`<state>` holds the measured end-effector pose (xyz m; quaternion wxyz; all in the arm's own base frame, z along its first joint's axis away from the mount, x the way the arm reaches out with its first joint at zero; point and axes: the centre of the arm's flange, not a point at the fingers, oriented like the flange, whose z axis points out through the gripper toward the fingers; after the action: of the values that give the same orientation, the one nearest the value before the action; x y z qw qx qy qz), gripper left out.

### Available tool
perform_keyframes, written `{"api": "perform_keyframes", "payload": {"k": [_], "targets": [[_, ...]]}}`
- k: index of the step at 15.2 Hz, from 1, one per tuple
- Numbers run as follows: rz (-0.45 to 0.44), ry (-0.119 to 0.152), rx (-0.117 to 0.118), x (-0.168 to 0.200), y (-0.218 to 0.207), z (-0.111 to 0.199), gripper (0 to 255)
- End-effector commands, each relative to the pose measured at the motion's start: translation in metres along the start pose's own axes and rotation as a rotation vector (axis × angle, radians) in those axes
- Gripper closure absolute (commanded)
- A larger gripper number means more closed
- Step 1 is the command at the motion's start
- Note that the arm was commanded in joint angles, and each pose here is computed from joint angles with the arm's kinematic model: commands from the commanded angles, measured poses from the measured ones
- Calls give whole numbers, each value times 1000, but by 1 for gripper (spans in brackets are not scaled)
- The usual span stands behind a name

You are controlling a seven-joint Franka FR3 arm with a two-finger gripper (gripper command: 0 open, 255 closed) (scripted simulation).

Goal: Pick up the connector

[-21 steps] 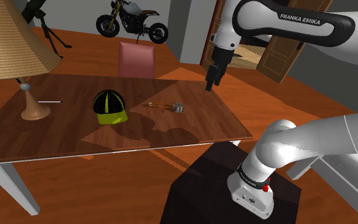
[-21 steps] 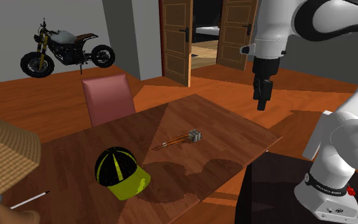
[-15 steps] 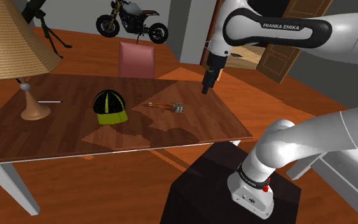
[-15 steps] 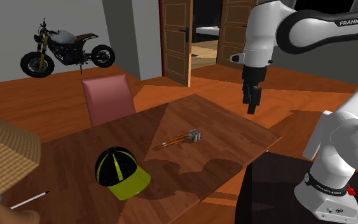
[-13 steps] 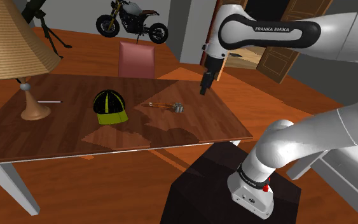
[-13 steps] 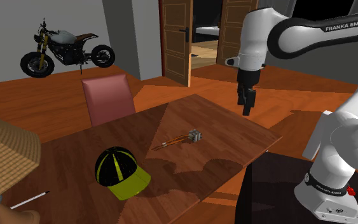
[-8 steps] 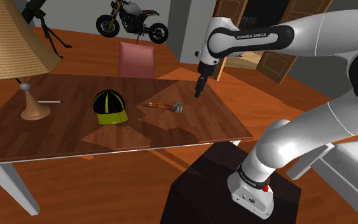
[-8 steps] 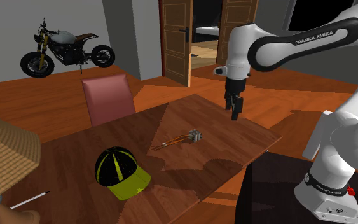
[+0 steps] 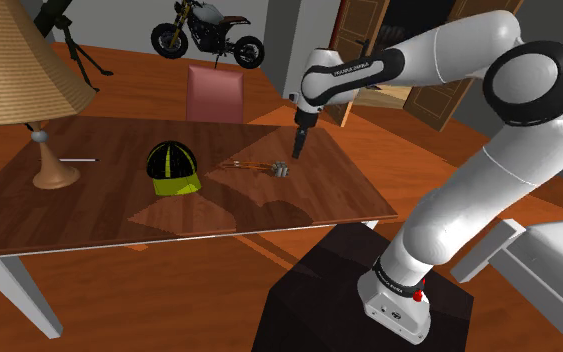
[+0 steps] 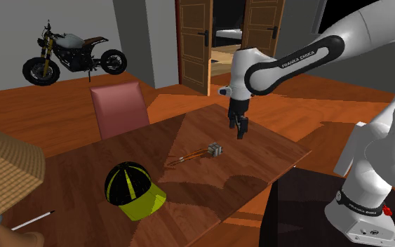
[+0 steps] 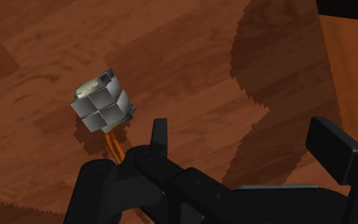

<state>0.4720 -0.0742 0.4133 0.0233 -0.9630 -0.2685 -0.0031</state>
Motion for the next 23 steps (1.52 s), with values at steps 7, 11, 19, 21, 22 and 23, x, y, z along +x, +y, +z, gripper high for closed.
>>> {"api": "perform_keyframes", "payload": {"k": [7, 11, 19, 21, 22, 23], "targets": [[-177, 18, -6, 55, 64, 65, 0], [-265, 26, -8, 86, 90, 97, 0], [-361, 36, -11, 123, 116, 147, 0], [-361, 36, -11, 123, 117, 157, 0], [-361, 36, -11, 123, 117, 163, 0], [-361, 36, -11, 123, 117, 171, 0]]}}
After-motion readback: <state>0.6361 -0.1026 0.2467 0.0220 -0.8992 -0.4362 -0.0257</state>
